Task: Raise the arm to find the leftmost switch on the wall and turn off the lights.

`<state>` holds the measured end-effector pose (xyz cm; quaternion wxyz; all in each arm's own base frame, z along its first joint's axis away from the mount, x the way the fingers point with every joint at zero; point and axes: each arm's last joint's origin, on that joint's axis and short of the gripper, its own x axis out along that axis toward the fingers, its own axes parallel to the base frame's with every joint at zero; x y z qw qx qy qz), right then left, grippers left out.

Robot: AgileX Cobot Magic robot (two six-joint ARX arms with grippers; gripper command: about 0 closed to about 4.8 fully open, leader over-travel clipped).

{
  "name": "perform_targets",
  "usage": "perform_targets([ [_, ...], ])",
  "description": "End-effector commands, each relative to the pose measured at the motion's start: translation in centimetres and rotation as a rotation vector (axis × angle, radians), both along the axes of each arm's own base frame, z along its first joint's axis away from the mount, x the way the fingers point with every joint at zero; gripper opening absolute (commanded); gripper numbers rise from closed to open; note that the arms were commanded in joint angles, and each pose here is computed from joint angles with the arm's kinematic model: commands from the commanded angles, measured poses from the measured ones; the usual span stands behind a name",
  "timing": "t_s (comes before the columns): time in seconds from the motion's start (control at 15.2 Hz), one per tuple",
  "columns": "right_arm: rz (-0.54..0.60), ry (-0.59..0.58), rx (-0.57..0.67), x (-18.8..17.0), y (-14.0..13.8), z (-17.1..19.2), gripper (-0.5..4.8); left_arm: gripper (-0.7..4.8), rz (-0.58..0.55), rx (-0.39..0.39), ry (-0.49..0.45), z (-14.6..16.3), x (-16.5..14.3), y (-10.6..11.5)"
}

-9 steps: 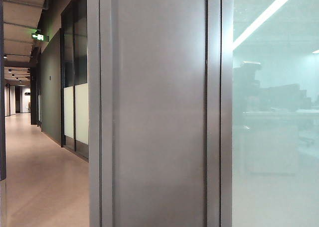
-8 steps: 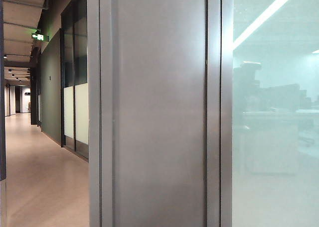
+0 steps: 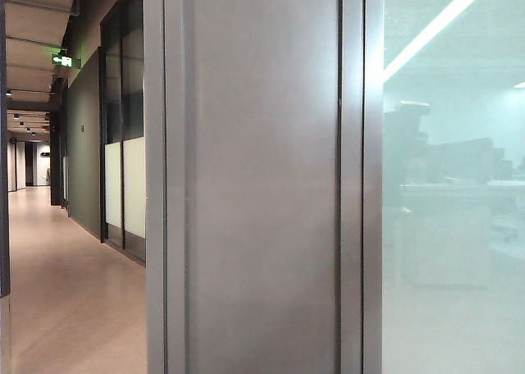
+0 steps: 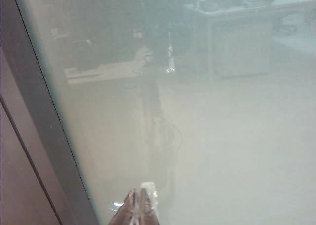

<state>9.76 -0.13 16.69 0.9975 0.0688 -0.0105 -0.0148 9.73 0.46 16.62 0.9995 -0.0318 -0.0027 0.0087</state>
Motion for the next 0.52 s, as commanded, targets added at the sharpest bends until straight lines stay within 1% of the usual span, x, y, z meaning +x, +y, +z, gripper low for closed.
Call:
perform_targets([
  [0.07,0.003,-0.018,0.001,0.0,0.0,0.2,-0.01,-0.05,-0.005,0.004,-0.010,0.1,0.0,0.0],
  [0.13,0.003,-0.024,0.001,0.0,0.0,0.3,-0.01,-0.05,-0.005,0.005,-0.012,0.1,0.0,0.0],
  [0.26,0.007,-0.082,0.001,-0.1,0.0,0.8,-0.01,-0.05,-0.021,-0.004,-0.059,0.6,0.0,-0.1],
  [0.33,0.010,-0.098,0.000,-0.1,0.0,1.0,-0.01,-0.05,-0.035,-0.033,-0.081,0.8,0.0,-0.1],
  [0.46,0.013,-0.128,0.021,-0.1,0.0,1.3,-0.01,-0.05,-0.049,-0.181,-0.141,1.4,-0.1,-0.1],
  [0.52,0.018,-0.170,0.060,-0.2,0.0,1.8,-0.01,-0.05,-0.075,-0.327,-0.219,2.1,-0.3,-0.1],
])
